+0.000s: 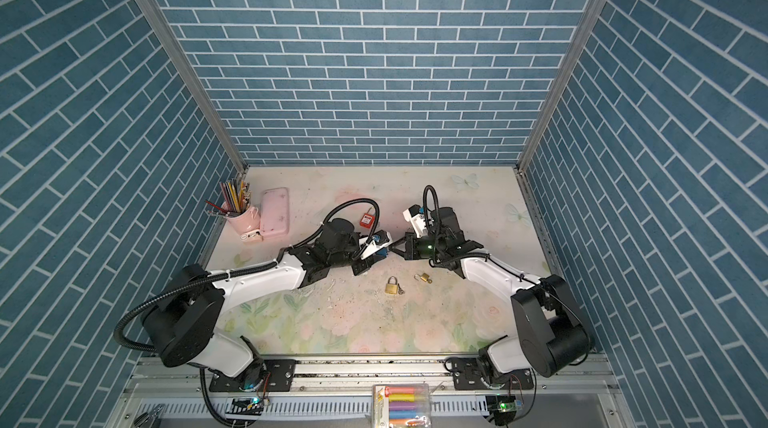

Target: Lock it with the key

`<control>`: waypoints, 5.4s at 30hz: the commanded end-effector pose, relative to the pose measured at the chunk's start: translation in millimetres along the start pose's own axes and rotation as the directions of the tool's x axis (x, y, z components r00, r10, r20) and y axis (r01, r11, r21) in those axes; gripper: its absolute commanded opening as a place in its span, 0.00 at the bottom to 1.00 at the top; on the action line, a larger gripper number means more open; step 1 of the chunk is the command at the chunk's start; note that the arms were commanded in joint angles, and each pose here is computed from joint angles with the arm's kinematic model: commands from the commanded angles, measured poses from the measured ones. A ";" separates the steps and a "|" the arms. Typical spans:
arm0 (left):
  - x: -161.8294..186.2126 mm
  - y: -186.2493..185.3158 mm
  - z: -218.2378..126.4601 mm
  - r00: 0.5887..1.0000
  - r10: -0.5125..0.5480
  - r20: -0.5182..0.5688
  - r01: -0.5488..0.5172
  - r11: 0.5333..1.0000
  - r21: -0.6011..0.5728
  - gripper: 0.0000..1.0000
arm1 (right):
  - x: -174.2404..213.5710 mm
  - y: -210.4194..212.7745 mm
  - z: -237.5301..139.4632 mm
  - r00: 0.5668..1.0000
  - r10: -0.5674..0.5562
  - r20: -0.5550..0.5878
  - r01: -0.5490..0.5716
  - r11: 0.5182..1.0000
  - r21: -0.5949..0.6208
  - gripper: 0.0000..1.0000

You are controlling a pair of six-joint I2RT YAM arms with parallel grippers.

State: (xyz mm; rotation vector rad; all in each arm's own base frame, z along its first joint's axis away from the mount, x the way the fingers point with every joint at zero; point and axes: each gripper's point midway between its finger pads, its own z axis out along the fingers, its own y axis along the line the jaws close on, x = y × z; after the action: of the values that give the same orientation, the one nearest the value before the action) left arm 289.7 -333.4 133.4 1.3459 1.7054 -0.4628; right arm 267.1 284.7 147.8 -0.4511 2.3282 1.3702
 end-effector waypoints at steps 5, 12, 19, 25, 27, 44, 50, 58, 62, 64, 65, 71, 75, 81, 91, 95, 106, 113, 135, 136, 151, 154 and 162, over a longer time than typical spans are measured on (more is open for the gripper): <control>-217.9 28.9 -82.2 0.716 0.256 0.650 -0.168 0.966 -0.196 0.00 | 77.5 3.3 29.5 0.958 0.093 -0.270 -0.109 0.993 -0.044 0.00; -234.8 35.7 -93.8 0.668 0.292 0.685 -0.179 0.956 -0.233 0.00 | 90.9 -1.2 40.0 0.945 0.118 -0.304 -0.135 0.990 -0.034 0.00; -231.1 41.5 -92.8 0.675 0.276 0.684 -0.155 0.960 -0.235 0.00 | 88.8 0.2 40.3 0.947 0.111 -0.302 -0.122 0.992 -0.019 0.00; -185.6 42.8 -75.6 0.765 0.161 0.624 -0.038 0.978 -0.206 0.00 | 55.8 8.5 25.8 0.975 0.042 -0.217 -0.040 0.999 0.014 0.00; -160.8 39.7 -67.1 0.804 0.106 0.585 0.010 0.981 -0.192 0.00 | 36.6 12.0 14.6 0.987 0.010 -0.161 -0.005 0.999 0.032 0.00; -32.4 72.4 -75.9 0.653 -0.598 0.465 0.745 0.617 -0.254 0.00 | -42.0 99.6 -107.8 0.759 -0.452 0.468 0.479 0.875 0.066 0.53; 27.5 87.8 -83.5 0.195 -0.822 0.534 0.953 0.031 -0.301 0.00 | -19.2 78.7 -88.5 0.748 -0.469 0.470 0.479 0.871 0.108 0.50; 51.1 68.2 -65.7 -0.121 -0.869 0.480 0.944 -0.249 -0.214 0.00 | -2.6 74.9 -32.0 0.832 -0.418 0.364 0.447 0.894 0.004 0.47; 51.9 68.4 -67.2 -0.152 -0.862 0.483 0.938 -0.281 -0.205 0.00 | -0.8 71.5 -2.8 0.867 -0.392 0.309 0.422 0.906 -0.035 0.46; 53.4 68.0 -68.6 -0.152 -0.861 0.486 0.934 -0.286 -0.215 0.00 | -0.5 69.3 11.2 0.885 -0.374 0.277 0.403 0.914 -0.054 0.44; 53.6 68.0 -69.5 -0.151 -0.860 0.487 0.933 -0.287 -0.217 0.00 | -1.0 69.3 17.1 0.890 -0.369 0.267 0.398 0.915 -0.062 0.44; 58.0 67.0 -73.8 -0.154 -0.854 0.497 0.930 -0.295 -0.218 0.00 | -5.2 65.9 43.6 0.917 -0.329 0.227 0.359 0.927 -0.106 0.41; 58.3 67.5 -76.2 -0.150 -0.851 0.503 0.931 -0.293 -0.217 0.00 | -3.8 64.5 59.0 0.929 -0.315 0.193 0.343 0.929 -0.138 0.38; 58.6 67.6 -77.9 -0.157 -0.848 0.507 0.932 -0.297 -0.207 0.00 | -1.7 59.9 80.1 0.944 -0.296 0.146 0.318 0.934 -0.163 0.33; 58.5 68.5 -79.3 -0.166 -0.844 0.509 0.933 -0.301 -0.195 0.00 | -6.5 55.4 94.3 0.950 -0.285 0.129 0.304 0.938 -0.169 0.25; 58.8 68.0 -78.7 -0.170 -0.845 0.508 0.933 -0.303 -0.192 0.00 | -5.7 53.7 98.5 0.953 -0.279 0.118 0.296 0.939 -0.173 0.23; 59.1 69.4 -78.0 -0.181 -0.840 0.511 0.932 -0.312 -0.183 0.00 | -3.6 50.2 104.8 0.959 -0.266 0.097 0.280 0.943 -0.181 0.18; 61.1 67.8 -74.8 -0.193 -0.843 0.502 0.930 -0.320 -0.180 0.00 | -2.7 50.8 108.0 0.960 -0.267 0.084 0.279 0.941 -0.193 0.15; 73.4 76.0 -76.2 -0.278 -0.816 0.508 0.873 -0.435 -0.221 0.00 | 7.6 51.9 110.2 0.948 -0.315 0.046 0.317 0.921 -0.227 0.00; 71.9 80.3 -78.7 -0.279 -0.808 0.519 0.875 -0.437 -0.210 0.00 | 10.3 51.1 110.2 0.948 -0.315 0.036 0.315 0.921 -0.230 0.00; 69.1 155.4 -160.0 0.028 -0.747 0.664 0.906 -0.262 -0.333 0.00 | 43.2 25.4 68.0 0.956 -0.293 0.005 0.291 0.948 -0.131 0.00; 90.5 135.1 -133.4 0.145 -0.870 0.471 0.843 -0.141 -0.519 0.00 | 27.4 16.3 58.8 0.968 -0.247 0.046 0.250 0.965 -0.078 0.00; 143.7 60.2 -66.9 0.229 -0.973 0.018 0.682 0.147 -0.717 0.00 | 8.9 -15.2 59.3 0.980 -0.195 0.046 0.190 0.977 0.097 0.00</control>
State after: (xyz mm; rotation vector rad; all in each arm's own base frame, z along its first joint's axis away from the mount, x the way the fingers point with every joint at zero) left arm 337.1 -178.4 85.0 -0.4568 2.5618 -0.2344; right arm 265.5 333.2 112.3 -0.6350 2.1713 1.2484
